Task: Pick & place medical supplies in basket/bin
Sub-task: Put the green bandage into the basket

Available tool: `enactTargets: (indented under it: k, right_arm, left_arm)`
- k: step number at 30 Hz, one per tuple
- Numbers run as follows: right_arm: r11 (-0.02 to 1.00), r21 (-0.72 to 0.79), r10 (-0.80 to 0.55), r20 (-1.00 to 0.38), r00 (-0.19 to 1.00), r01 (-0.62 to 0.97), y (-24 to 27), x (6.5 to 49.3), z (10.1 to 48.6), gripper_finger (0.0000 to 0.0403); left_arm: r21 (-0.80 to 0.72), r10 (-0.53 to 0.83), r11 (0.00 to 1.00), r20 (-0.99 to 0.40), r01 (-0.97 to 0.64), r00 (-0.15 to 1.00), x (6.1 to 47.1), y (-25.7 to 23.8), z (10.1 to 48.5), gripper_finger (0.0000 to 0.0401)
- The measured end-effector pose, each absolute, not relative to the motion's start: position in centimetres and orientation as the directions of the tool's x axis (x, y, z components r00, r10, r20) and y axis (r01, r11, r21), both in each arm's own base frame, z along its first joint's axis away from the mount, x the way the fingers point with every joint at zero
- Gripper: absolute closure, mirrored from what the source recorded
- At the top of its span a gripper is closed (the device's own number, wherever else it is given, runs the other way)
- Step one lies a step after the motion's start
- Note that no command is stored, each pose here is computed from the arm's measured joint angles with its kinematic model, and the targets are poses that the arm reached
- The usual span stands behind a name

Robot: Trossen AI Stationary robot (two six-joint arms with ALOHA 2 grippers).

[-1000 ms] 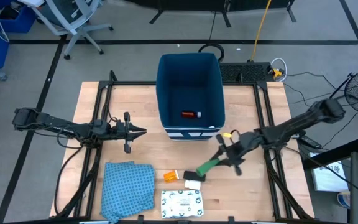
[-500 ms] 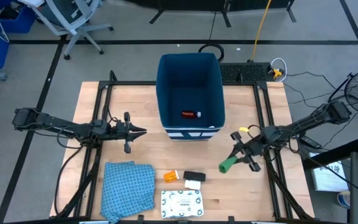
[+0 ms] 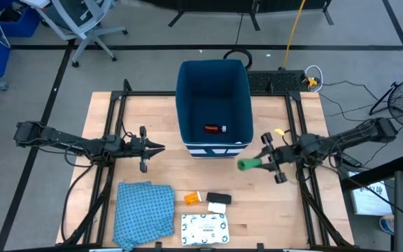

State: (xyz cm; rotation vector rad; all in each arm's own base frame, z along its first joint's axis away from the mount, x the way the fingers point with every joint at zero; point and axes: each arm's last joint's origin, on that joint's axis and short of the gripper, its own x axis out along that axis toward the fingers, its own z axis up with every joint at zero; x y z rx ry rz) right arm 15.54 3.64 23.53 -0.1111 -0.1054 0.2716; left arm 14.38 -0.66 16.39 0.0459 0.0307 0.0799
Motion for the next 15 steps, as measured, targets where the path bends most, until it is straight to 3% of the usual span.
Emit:
enactTargets:
  k: [3, 8, 15]
  right_arm:
    - [0.971, -0.149, 0.184, -0.014, 0.983, -0.184, 3.4, 17.4, 27.2, 0.0317]
    - [0.977, -0.198, 0.065, -0.055, 0.996, -0.075, 1.8, 20.3, 34.5, 0.0329]
    - [0.952, -0.295, -0.116, -0.124, 0.985, 0.075, -2.8, 23.8, 41.2, 0.0342]
  left_arm:
    - [0.048, 0.081, 0.996, -0.029, -0.079, 0.996, 14.4, -0.7, 16.4, 0.0354]
    - [0.049, 0.081, 0.996, -0.028, -0.079, 0.996, 14.4, -0.7, 16.4, 0.0354]
    - [0.052, 0.081, 0.996, -0.034, -0.079, 0.996, 14.4, -0.7, 16.3, 0.0354]
